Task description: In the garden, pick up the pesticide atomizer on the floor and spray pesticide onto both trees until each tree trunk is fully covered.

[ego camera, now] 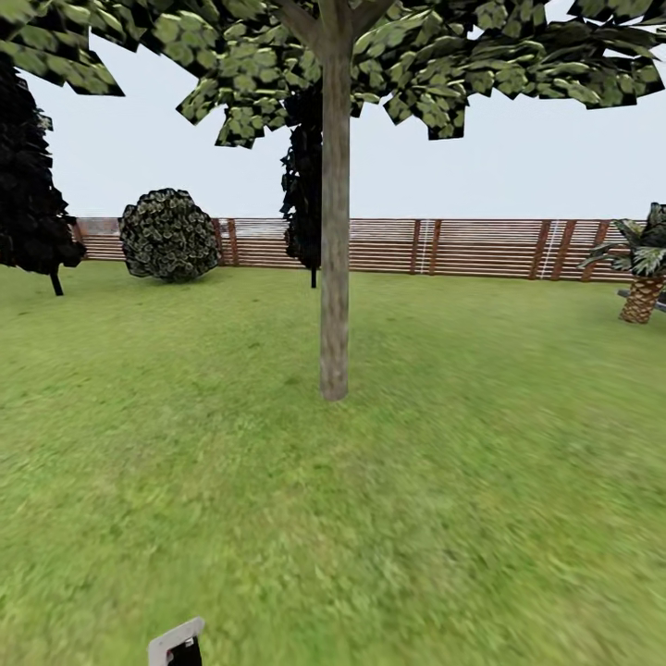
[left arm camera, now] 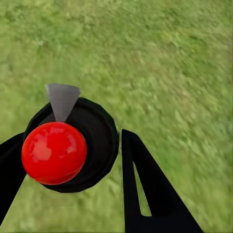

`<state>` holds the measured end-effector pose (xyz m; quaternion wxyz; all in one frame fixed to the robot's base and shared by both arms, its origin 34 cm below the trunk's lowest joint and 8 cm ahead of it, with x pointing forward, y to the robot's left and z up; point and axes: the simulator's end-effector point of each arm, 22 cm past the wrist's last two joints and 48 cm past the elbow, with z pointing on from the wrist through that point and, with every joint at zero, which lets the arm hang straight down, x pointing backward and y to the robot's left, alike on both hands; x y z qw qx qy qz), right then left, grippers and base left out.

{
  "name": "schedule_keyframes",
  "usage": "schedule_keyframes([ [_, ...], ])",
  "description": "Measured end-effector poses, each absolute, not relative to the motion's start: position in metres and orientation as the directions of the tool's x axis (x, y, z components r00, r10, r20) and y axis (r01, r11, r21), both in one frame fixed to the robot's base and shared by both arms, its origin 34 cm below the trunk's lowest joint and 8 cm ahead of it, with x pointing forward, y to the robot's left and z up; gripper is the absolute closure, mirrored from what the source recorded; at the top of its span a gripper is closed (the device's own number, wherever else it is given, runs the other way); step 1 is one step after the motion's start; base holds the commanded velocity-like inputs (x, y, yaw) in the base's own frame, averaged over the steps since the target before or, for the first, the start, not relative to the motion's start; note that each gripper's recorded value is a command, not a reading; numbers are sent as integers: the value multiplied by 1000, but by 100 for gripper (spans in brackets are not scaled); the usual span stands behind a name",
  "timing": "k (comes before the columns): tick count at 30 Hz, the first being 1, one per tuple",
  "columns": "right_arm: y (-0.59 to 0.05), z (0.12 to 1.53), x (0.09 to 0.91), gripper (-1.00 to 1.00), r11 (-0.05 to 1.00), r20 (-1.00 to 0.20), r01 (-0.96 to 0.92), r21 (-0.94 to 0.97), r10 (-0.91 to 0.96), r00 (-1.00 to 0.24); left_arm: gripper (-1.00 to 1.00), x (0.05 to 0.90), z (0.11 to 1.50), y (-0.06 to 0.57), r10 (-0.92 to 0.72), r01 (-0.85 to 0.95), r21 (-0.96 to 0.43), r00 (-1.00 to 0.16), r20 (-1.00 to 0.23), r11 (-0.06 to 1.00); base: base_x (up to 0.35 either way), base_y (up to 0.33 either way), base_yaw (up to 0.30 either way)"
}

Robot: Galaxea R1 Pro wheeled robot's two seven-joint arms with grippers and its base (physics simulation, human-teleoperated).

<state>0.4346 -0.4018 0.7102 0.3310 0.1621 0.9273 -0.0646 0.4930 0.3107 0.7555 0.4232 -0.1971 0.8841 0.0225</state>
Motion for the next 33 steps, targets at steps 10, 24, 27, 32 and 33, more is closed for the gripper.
schedule_keyframes([
  [10,-402,710,435,-100,939,-635,343,-13,258,-728,100,493,755,311,-329,-368,-127,-564,-757,921,335,0,0],
  [24,-402,710,435,-100,939,-635,343,-13,257,-728,100,493,756,311,-329,-368,-127,-564,-757,921,335,0,0],
  [27,-402,711,435,-100,939,-636,343,-13,257,-728,100,493,756,311,-329,-368,-127,-564,-757,921,335,0,0],
  [32,-403,711,435,-100,939,-636,343,-14,257,-728,100,493,756,311,-329,-368,-127,-564,-757,921,335,0,0],
  [33,-403,711,435,-100,939,-636,343,-14,257,-728,100,493,756,311,-329,-368,-127,-564,-757,921,335,0,0],
])
